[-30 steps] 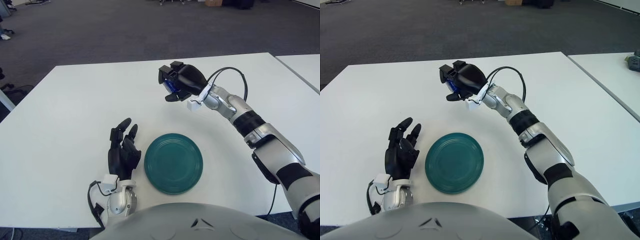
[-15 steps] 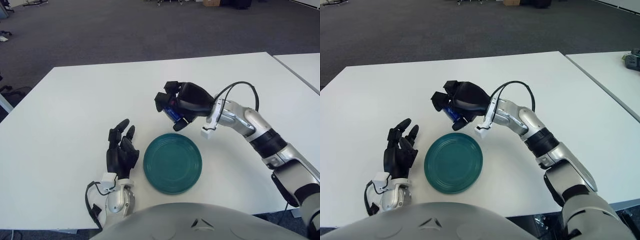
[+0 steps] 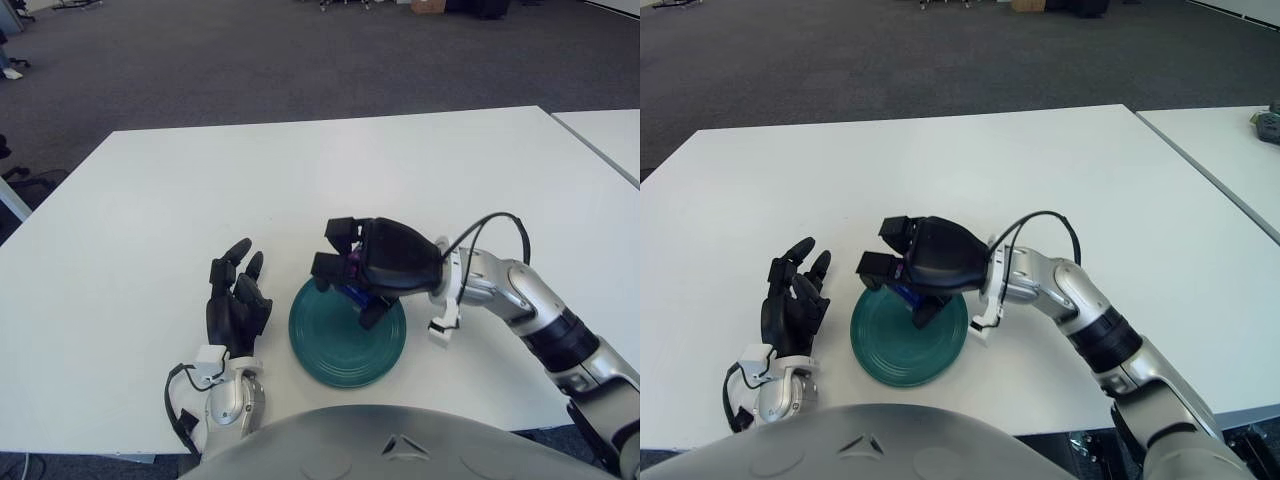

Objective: Put the gum into the plate.

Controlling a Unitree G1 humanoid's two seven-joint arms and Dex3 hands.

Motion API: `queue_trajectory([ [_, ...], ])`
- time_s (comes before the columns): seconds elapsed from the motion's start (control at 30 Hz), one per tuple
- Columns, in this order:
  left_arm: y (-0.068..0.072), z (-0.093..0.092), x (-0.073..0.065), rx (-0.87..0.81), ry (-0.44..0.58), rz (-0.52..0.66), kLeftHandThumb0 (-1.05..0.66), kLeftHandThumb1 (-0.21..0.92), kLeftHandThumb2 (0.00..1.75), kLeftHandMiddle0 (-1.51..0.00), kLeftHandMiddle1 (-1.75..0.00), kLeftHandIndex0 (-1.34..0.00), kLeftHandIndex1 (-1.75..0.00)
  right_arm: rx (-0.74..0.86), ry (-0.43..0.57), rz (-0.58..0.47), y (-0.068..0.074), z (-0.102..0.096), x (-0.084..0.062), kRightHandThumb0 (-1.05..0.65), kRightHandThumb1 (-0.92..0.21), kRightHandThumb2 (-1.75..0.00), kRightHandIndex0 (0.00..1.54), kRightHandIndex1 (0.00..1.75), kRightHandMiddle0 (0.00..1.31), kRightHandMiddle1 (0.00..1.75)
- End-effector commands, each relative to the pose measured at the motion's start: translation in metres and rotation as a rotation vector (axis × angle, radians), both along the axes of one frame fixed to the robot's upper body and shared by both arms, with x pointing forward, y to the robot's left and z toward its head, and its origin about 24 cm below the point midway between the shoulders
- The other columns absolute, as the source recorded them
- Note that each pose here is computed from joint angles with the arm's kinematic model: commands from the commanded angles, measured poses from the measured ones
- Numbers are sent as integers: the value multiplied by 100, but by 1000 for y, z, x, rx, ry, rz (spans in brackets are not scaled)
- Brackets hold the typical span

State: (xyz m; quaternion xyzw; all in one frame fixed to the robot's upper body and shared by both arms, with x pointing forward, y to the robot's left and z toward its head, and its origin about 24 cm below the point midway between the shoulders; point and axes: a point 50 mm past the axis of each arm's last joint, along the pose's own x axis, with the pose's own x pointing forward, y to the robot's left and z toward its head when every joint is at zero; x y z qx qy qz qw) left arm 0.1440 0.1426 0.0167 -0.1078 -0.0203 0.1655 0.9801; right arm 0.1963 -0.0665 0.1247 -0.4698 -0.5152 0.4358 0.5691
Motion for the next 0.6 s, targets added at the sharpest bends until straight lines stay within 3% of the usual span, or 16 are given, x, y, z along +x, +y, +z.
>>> queue_trajectory([
  [0.0,-4,5,2,-1,-7,26,-91,92,90,-45,-44,-15,-94,9,-1,8,-1,6,0,-42,-53,-104,84,175,45,175],
  [0.57,-11,11,4,34,-8,29,-90,92,93,-43,-46,-14,-94,-51,-8,171,6,2,-14,-43,-47,-112,92,175,49,175],
])
